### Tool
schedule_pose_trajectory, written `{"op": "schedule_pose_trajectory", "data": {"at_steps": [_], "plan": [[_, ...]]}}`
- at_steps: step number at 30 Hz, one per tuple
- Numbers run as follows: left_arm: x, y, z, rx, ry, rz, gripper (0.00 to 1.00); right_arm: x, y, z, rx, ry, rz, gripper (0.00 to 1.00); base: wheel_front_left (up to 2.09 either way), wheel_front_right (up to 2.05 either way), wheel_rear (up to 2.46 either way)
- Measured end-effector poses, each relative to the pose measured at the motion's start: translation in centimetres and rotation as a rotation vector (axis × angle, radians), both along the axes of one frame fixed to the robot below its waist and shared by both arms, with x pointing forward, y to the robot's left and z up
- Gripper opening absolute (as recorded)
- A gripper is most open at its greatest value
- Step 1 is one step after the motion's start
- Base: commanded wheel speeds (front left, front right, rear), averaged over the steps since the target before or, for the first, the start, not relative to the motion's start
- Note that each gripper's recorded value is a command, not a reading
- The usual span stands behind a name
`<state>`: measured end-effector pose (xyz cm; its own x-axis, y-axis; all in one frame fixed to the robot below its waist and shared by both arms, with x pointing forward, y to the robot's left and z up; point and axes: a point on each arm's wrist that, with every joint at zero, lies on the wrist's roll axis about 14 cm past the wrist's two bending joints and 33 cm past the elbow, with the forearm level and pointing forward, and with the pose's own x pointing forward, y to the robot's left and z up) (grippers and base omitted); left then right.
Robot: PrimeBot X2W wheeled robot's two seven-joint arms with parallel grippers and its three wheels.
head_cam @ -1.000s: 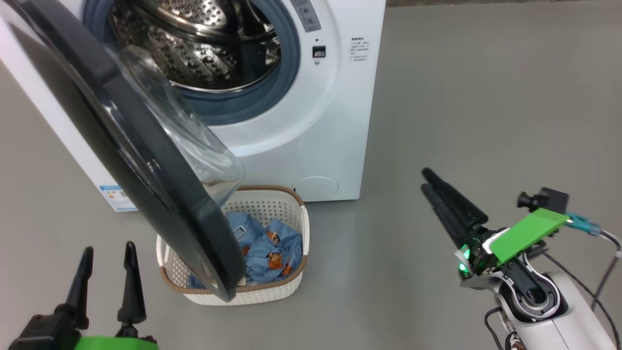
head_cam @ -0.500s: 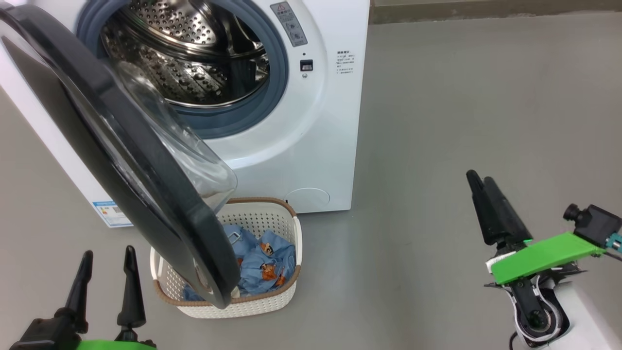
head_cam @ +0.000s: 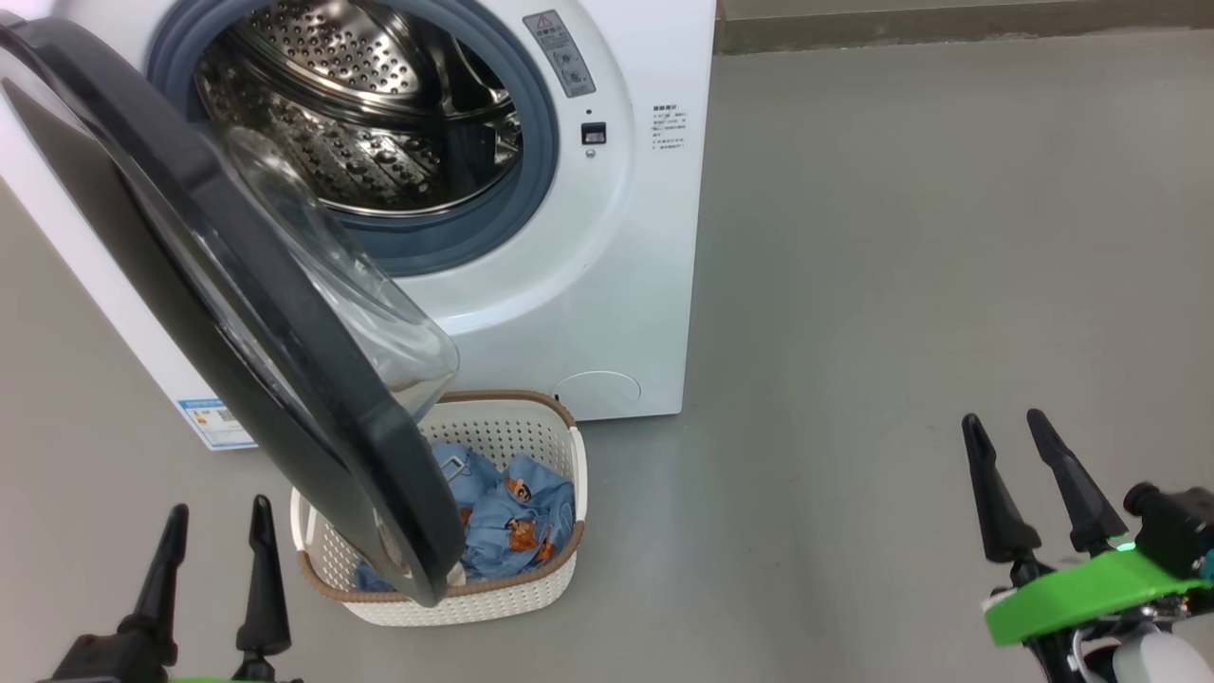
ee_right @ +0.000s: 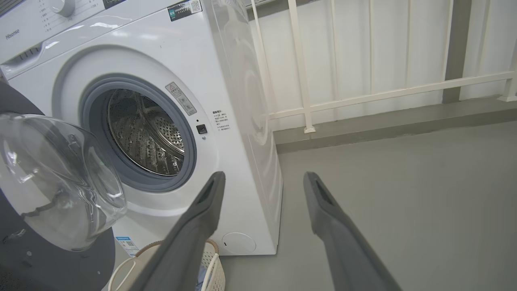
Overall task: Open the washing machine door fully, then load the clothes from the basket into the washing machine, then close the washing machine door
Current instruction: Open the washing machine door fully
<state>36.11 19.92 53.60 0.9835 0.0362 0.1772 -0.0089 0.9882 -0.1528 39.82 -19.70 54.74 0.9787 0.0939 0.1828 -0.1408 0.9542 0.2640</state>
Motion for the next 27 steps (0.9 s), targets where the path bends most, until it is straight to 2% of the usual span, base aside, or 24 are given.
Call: {"op": "schedule_pose_trajectory", "data": {"at_steps": [5, 9, 18, 27], "plan": [[-0.2, -0.3, -0.2, 0.0, 0.005, -0.008, 1.0, -1.2, 0.0, 0.5, -0.15, -0.036, -0.035, 1.0, 0.0, 0.0, 0.0], [-0.3, -0.4, -0.1, 0.0, 0.004, -0.012, 1.0, -2.3, -0.1, -0.8, -0.217, -0.007, -0.059, 1.0, 0.0, 0.0, 0.0], [-0.5, -1.0, -0.2, 0.011, 0.005, -0.03, 1.0, -3.2, -0.4, -1.8, -0.304, 0.02, -0.096, 1.0, 0.0, 0.0, 0.0], [-0.9, -1.2, -0.9, 0.01, 0.026, -0.036, 1.0, -3.3, -0.2, -2.3, -0.337, 0.036, -0.091, 1.0, 0.0, 0.0, 0.0]]}}
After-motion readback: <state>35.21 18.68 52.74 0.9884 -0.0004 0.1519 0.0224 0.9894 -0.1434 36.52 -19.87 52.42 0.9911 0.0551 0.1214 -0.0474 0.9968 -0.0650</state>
